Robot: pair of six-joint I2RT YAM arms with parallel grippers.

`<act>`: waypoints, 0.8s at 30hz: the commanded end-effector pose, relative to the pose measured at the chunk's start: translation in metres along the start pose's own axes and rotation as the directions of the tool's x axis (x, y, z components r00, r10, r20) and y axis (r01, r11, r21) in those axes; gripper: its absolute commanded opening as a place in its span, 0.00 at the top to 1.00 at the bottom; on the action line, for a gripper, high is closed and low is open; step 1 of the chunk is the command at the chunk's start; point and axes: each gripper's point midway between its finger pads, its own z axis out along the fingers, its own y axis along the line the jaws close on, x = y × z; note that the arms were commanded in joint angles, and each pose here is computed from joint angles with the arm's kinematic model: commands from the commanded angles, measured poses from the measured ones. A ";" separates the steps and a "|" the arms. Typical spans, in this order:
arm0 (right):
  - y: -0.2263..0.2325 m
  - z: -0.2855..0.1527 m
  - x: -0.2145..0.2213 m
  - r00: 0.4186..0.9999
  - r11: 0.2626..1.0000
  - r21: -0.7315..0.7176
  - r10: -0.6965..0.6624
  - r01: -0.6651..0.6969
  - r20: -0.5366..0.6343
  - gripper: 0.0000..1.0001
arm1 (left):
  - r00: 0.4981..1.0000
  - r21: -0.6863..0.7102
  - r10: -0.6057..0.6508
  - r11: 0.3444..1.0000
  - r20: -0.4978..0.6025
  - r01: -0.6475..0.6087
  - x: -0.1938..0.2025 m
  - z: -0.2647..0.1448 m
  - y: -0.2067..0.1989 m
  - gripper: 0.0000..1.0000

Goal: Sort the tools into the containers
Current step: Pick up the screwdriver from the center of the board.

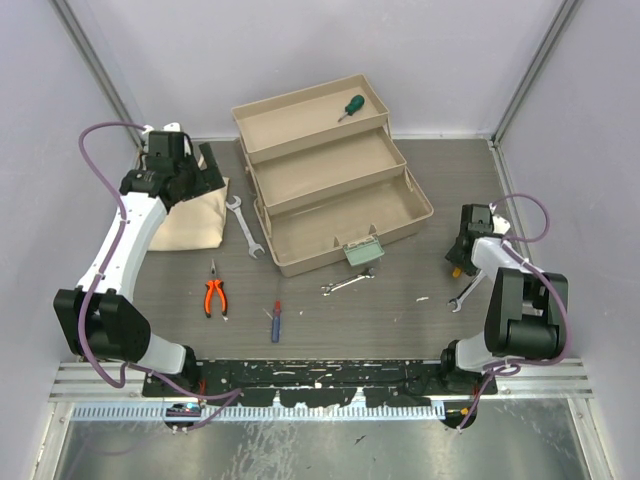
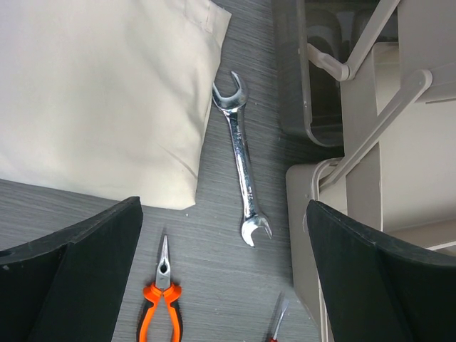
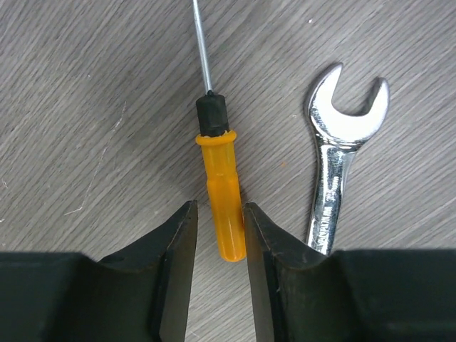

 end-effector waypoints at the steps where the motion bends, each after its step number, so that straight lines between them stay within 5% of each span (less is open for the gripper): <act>1: 0.003 0.005 -0.001 1.000 1.000 -0.018 -0.001 0.001 0.011 0.63 | 0.998 0.038 -0.025 0.999 0.053 0.023 -0.018 -0.010 -0.006 0.00; 9: 0.002 0.013 0.008 1.000 1.000 -0.008 -0.001 0.001 -0.016 0.67 | 0.998 0.039 -0.026 0.999 0.048 0.024 -0.018 -0.009 -0.006 0.00; 13: 0.003 0.009 0.005 1.000 1.000 -0.020 0.015 -0.015 -0.003 0.81 | 0.998 0.036 -0.027 0.999 0.049 0.026 -0.018 -0.009 -0.005 0.00; 24: 0.009 -0.065 -0.071 0.954 0.988 -0.131 0.122 -0.088 0.275 0.94 | 0.999 0.037 -0.033 0.999 0.037 0.032 -0.016 -0.007 -0.005 0.00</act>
